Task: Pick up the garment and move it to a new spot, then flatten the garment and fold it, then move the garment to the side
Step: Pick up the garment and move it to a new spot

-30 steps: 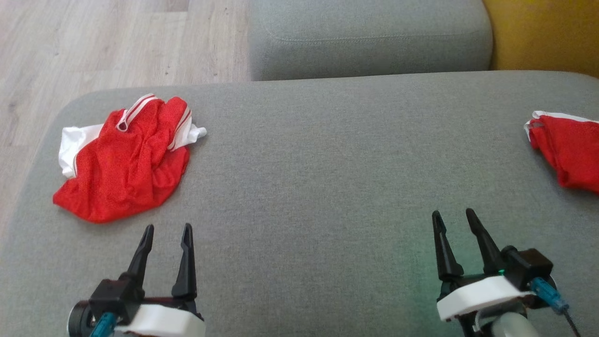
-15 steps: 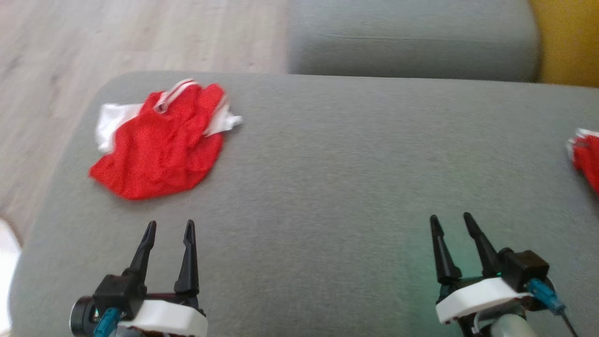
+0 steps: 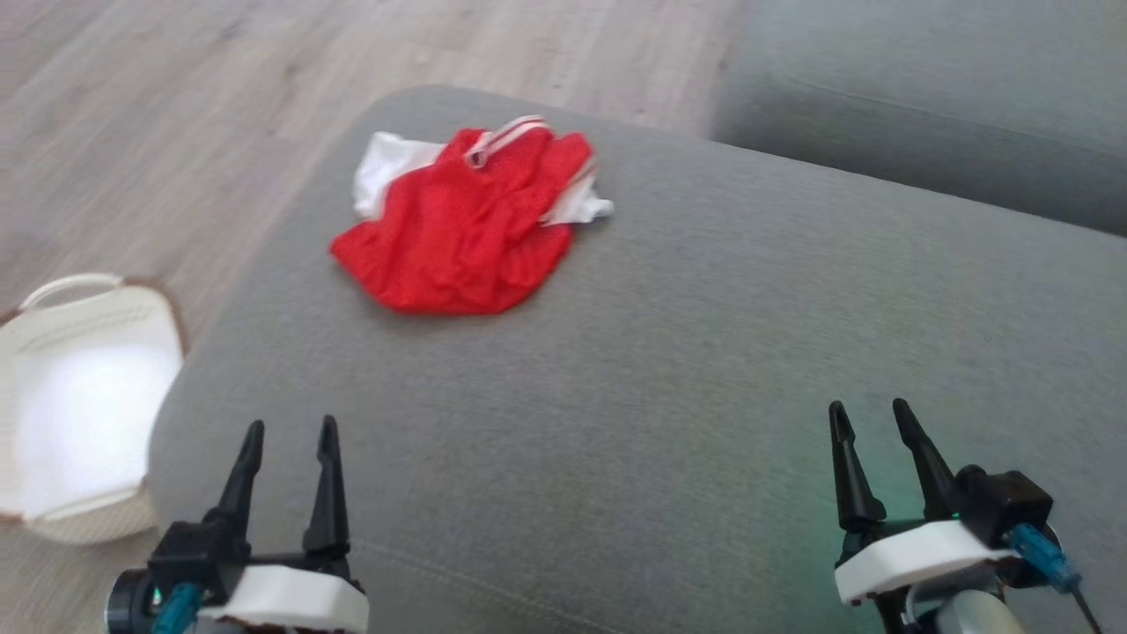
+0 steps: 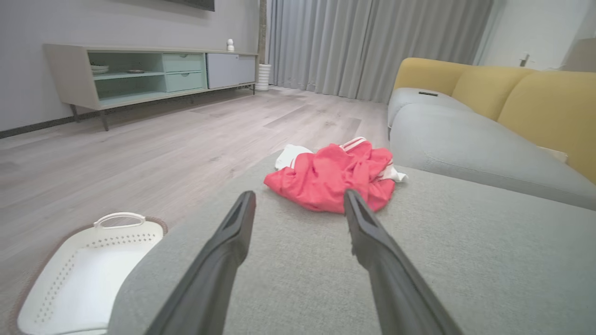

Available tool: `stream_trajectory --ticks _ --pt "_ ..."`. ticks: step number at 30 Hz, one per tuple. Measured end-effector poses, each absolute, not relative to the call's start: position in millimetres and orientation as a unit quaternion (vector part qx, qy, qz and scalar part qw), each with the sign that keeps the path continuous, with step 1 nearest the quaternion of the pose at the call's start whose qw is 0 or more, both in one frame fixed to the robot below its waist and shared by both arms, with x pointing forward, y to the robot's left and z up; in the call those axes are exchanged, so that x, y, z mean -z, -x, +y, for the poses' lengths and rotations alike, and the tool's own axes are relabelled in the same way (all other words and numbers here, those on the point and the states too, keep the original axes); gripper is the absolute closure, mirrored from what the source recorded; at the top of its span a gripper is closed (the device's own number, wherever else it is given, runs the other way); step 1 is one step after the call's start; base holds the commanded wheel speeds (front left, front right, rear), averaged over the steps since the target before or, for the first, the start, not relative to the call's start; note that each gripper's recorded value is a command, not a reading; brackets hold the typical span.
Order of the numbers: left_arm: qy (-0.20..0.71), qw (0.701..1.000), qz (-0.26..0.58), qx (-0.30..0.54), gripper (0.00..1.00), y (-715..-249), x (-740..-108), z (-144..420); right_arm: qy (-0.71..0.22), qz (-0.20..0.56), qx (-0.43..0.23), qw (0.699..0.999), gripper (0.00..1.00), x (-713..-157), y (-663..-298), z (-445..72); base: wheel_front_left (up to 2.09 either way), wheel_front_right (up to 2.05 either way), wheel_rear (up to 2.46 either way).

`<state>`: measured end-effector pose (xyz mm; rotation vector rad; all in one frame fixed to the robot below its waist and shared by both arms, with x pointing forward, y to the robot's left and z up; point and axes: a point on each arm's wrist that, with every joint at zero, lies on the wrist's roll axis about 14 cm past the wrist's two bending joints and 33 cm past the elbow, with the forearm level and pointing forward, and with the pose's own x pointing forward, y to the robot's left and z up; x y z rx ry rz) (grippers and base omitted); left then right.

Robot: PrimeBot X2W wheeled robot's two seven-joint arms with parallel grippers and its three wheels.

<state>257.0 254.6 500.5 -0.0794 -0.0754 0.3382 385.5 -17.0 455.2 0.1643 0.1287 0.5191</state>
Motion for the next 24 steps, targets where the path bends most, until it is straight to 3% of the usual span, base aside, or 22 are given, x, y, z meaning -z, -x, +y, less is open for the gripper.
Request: stream_trajectory --ticks 7,11,15,24 --pt "0.023 0.976 -0.034 -0.213 0.0 -238.4 -500.6 279.6 -0.083 0.08 -0.282 0.953 0.0 -445.1 -387.2 2.9 0.0 0.0 0.0" --pt "-0.007 0.978 -0.043 -0.203 0.0 -252.4 -513.1 290.8 -0.081 0.1 -0.285 0.95 0.0 -430.3 -388.8 3.0 0.0 0.0 0.0" --pt "-0.056 0.978 -0.115 -0.164 0.0 -310.9 -572.0 307.3 -0.06 0.115 -0.287 0.949 0.0 -412.2 -400.9 -6.4 0.0 0.0 0.0" --pt "-0.099 0.979 -0.166 -0.065 0.0 -449.4 -636.4 295.7 -0.026 0.08 -0.289 0.954 0.0 -409.6 -457.9 -21.0 0.0 0.0 0.0"
